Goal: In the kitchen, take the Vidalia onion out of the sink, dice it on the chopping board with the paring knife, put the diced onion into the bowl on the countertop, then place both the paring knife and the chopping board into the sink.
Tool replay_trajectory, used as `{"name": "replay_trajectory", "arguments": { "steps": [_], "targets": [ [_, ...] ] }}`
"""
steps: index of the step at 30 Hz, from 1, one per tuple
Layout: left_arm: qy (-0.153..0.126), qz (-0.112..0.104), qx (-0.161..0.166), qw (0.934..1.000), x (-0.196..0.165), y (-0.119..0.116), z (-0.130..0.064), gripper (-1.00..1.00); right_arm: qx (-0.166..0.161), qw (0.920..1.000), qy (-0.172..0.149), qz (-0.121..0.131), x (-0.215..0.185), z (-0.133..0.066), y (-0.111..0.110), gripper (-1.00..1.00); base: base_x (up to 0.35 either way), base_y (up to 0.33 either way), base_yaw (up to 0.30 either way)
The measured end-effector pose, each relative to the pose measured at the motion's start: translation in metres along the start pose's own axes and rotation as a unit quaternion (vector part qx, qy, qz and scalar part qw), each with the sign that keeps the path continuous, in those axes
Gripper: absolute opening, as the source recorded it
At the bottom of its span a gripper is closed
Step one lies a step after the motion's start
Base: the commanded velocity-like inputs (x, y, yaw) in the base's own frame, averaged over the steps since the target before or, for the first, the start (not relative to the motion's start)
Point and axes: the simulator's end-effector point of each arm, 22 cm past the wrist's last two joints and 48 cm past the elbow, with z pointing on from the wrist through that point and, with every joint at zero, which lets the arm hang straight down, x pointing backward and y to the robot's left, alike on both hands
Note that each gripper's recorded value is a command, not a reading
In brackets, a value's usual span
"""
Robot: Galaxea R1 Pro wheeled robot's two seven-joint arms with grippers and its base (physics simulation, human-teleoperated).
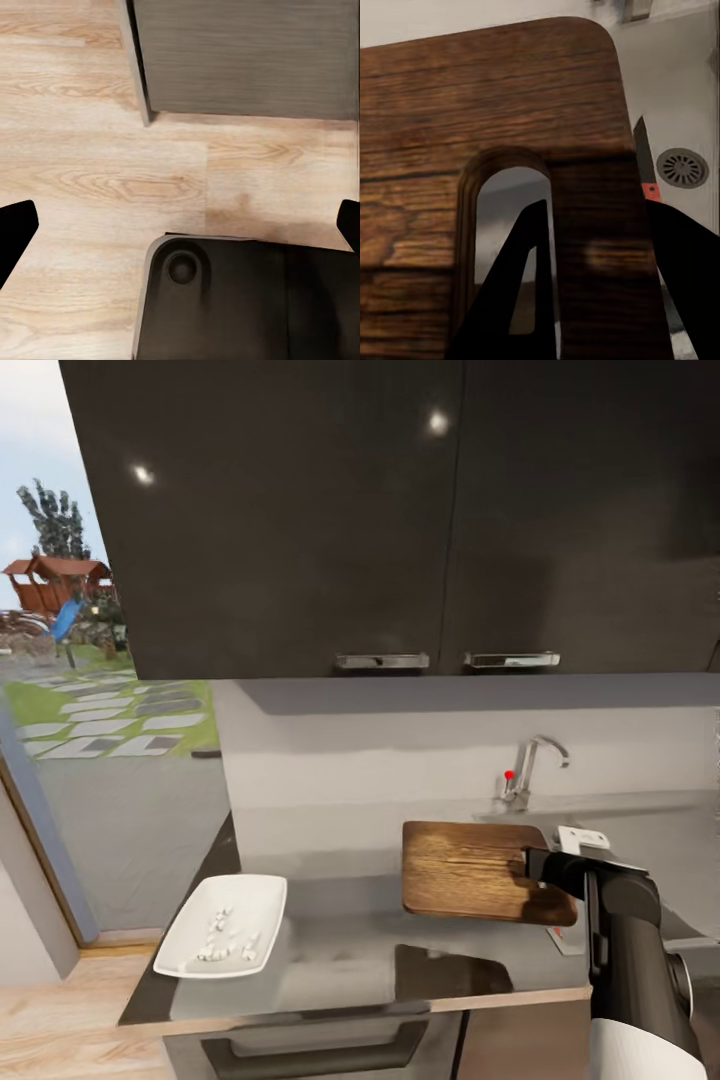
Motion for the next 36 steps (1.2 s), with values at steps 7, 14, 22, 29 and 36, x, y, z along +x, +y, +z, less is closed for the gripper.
{"name": "replay_trajectory", "arguments": {
  "steps": [7, 14, 22, 29, 36],
  "targets": [
    [0.000, 0.000, 0.000, 1.0000, 0.000, 0.000, 0.000, 1.00, -0.001, 1.0000, 0.003, 0.001, 0.003, 0.002, 0.002, -1.00, 0.087, -0.312, 0.096],
    [0.000, 0.000, 0.000, 1.0000, 0.000, 0.000, 0.000, 1.00, 0.004, 0.9999, 0.014, 0.001, 0.011, 0.007, 0.002, -1.00, 0.007, -0.316, 0.030],
    [-0.001, 0.000, 0.000, 1.0000, -0.001, 0.000, 0.000, 1.00, 0.126, 0.9920, 0.009, -0.008, 0.029, 0.026, -0.046, -1.00, 0.000, -0.173, 0.001],
    [-0.003, 0.002, -0.001, 1.0000, -0.003, 0.003, 0.001, 1.00, 0.224, 0.9548, -0.057, 0.188, 0.029, 0.019, -0.090, -1.00, 0.000, -0.002, 0.000],
    [-0.004, 0.004, -0.002, 1.0000, -0.003, 0.005, 0.001, 1.00, 0.319, 0.9061, -0.051, 0.274, 0.073, 0.015, -0.118, -1.00, 0.000, 0.000, 0.000]
  ]
}}
